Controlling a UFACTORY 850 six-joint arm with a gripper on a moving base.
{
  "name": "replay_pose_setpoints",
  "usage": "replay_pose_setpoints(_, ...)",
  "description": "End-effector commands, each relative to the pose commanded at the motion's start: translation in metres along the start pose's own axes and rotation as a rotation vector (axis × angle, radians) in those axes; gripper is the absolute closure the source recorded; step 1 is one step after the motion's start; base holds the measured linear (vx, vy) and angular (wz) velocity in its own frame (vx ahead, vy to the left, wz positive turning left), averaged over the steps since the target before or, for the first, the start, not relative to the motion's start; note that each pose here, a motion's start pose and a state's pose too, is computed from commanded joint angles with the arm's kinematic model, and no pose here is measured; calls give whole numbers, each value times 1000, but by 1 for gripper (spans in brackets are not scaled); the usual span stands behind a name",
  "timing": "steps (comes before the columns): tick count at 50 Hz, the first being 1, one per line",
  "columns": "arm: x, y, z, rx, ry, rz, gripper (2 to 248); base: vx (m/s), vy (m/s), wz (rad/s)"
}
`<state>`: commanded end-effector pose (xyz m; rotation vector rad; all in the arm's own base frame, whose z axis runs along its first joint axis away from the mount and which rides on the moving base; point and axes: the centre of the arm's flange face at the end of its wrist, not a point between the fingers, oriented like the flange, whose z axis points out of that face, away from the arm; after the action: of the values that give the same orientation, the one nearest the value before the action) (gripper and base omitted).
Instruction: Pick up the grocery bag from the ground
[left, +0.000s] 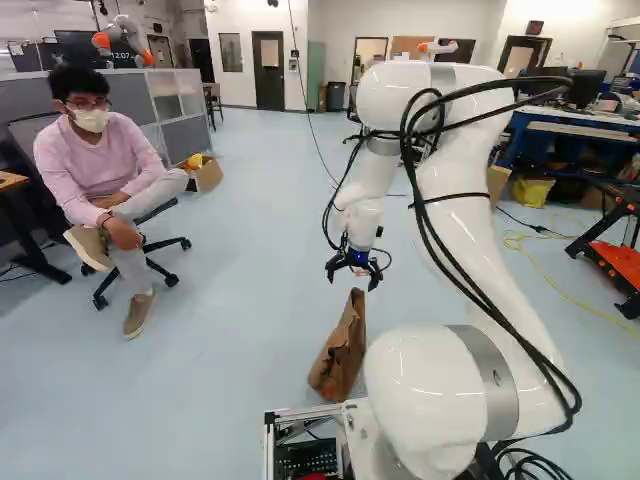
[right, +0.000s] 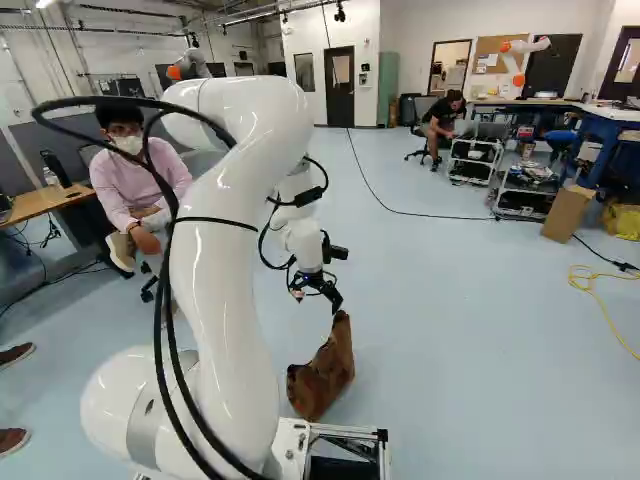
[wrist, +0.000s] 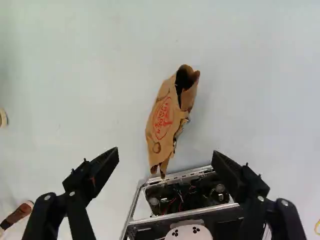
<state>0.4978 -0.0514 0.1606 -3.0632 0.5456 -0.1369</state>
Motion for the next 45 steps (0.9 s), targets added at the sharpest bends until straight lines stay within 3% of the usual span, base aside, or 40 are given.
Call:
replay_pose_setpoints(16, 16, 31, 46, -14, -38, 65, 3, 0, 0, 0)
replay_pose_setpoints(45, 26, 43, 130, -28, -97, 88, 3, 0, 0, 0)
